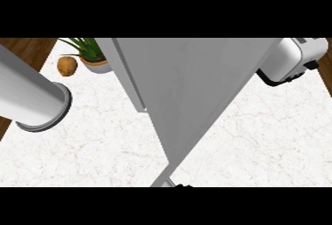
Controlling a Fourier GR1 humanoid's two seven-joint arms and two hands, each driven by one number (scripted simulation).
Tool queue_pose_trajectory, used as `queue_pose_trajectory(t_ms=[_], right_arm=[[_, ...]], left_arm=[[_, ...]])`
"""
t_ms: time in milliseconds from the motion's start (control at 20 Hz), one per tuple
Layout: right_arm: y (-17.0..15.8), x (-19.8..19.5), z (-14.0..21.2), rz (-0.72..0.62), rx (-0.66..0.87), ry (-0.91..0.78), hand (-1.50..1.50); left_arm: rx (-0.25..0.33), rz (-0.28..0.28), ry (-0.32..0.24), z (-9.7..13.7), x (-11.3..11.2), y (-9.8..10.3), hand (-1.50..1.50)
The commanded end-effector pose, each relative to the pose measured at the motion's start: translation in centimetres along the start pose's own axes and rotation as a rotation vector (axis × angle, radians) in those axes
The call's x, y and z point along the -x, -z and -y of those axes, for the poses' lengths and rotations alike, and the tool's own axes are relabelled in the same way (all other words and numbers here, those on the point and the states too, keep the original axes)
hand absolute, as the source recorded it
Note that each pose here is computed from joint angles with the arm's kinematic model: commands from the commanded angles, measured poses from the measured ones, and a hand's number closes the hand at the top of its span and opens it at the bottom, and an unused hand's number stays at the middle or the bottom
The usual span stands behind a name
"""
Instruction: Pick up the bottled water, place it into the cabinet and close the cabinet
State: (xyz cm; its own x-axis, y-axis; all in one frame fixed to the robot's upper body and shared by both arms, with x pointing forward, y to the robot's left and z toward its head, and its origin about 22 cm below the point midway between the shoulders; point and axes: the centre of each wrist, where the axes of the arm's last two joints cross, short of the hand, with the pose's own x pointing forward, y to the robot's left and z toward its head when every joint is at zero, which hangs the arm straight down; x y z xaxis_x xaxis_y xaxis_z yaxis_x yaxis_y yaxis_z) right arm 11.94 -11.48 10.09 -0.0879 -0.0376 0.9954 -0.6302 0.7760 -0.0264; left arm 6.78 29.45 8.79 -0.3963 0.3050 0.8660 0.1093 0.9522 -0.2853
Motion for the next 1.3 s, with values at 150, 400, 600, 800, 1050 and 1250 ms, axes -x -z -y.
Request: queue_pose_trajectory(t_ms=[150, 400, 600, 800, 1050, 1250], right_arm=[[4.4, -1.6, -1.6, 0.084, -0.100, 0.065, 1.50], [7.8, -3.3, 0.2, 0.066, -0.078, 0.085, 1.50], [10.8, -5.8, 3.9, 0.090, -0.043, 0.137, 1.50], [13.2, -5.2, 7.0, 0.105, 0.008, 0.209, 1.50], [15.4, -4.7, 10.2, 0.099, -0.011, 0.209, 1.50], [18.6, -5.7, 12.8, 0.068, -0.021, 0.219, 1.50]], left_arm=[[0.005, 0.023, -0.007, -1.4, -2.6, -0.1, -1.50], [-0.004, 0.028, -0.017, -3.3, -3.3, -1.8, -1.50], [-0.021, 0.015, -0.028, -4.5, -3.4, -2.9, -1.50], [-0.002, 0.011, -0.035, -3.6, -5.5, -3.7, -1.50], [0.003, 0.030, -0.039, -4.6, -6.7, -4.3, -1.50], [-0.025, 0.026, -0.023, -6.9, -6.3, -3.5, -1.50]])
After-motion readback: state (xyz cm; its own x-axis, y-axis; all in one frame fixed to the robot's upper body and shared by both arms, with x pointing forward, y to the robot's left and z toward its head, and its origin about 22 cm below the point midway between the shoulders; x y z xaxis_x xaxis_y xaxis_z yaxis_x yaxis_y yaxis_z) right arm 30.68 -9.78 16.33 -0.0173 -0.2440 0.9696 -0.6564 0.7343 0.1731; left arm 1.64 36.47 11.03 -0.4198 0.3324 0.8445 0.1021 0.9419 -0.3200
